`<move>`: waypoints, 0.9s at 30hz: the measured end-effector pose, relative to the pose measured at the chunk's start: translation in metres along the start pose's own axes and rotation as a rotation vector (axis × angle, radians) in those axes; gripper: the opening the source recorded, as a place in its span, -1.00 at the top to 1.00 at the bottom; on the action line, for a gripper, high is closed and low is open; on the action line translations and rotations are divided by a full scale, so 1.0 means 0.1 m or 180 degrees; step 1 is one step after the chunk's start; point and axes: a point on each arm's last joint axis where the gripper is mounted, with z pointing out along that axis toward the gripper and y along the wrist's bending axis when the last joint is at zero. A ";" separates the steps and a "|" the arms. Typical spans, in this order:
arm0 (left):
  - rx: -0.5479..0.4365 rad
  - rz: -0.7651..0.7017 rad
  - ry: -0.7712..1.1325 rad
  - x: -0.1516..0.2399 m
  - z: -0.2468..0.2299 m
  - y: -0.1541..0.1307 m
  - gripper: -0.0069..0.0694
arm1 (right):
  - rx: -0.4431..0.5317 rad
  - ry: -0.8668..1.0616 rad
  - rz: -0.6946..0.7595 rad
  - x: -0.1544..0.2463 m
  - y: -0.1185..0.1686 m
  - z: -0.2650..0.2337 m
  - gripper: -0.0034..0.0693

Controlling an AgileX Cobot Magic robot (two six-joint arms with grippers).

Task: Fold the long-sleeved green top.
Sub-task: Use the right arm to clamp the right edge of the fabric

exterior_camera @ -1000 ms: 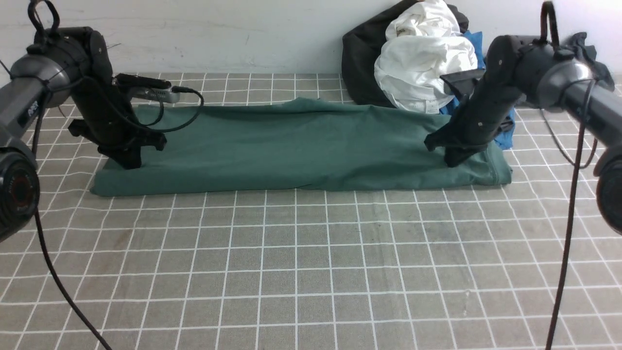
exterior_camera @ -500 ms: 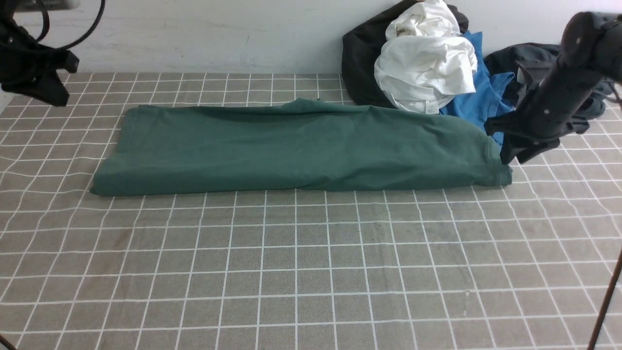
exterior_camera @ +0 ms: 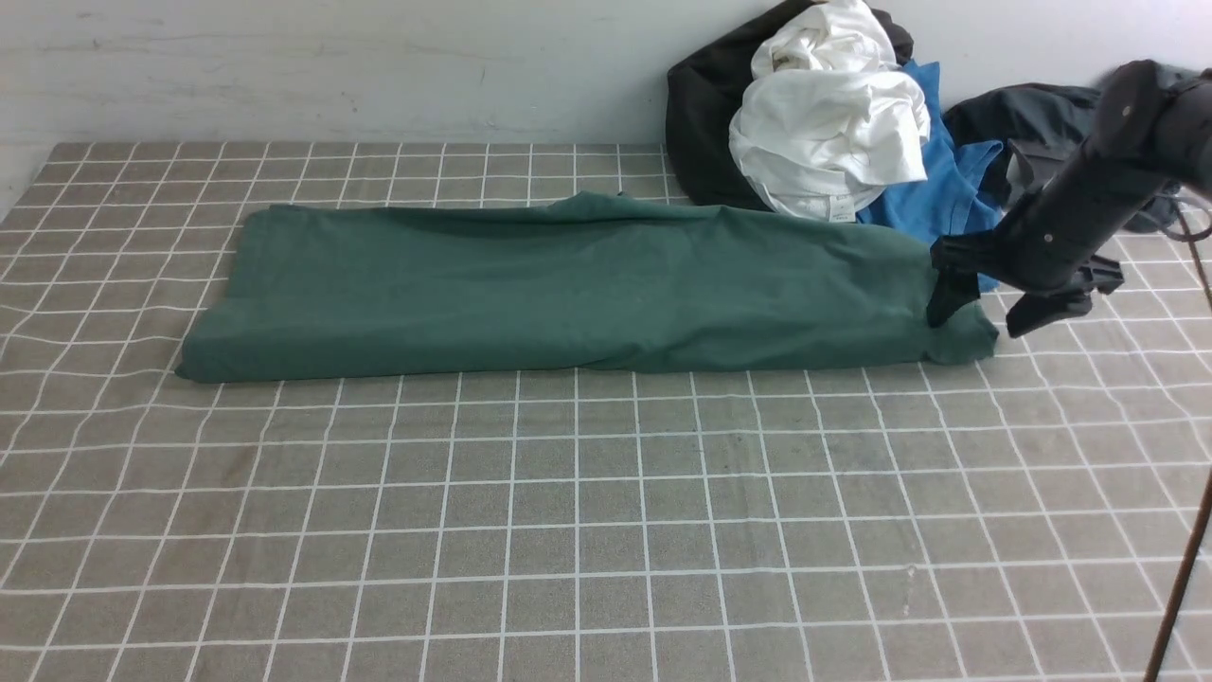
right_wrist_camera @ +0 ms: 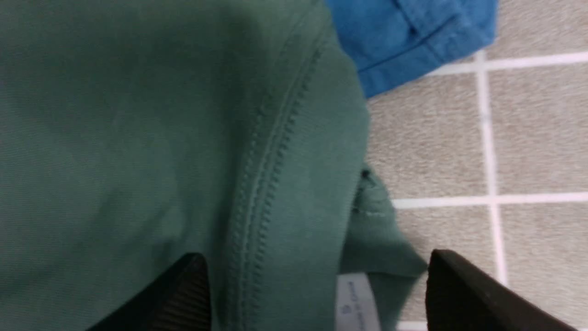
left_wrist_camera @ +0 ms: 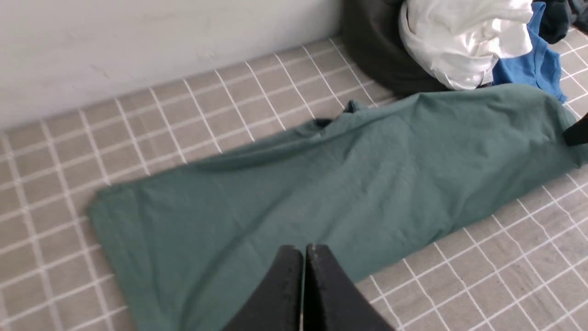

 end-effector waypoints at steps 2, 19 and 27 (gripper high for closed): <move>-0.0111 0.0088 -0.0088 -0.03 -0.21 -0.11 0.84 | -0.0094 0.0023 0.0052 0.01 0.01 0.06 -0.44; -0.0602 0.0115 0.0240 1.10 -1.04 -0.84 0.84 | 0.0019 0.0056 -0.0404 0.00 0.00 -0.06 0.84; -0.0784 -0.0137 0.0570 1.68 -0.80 -0.79 0.84 | 0.0243 0.0098 -0.0506 0.01 -0.06 -0.08 0.30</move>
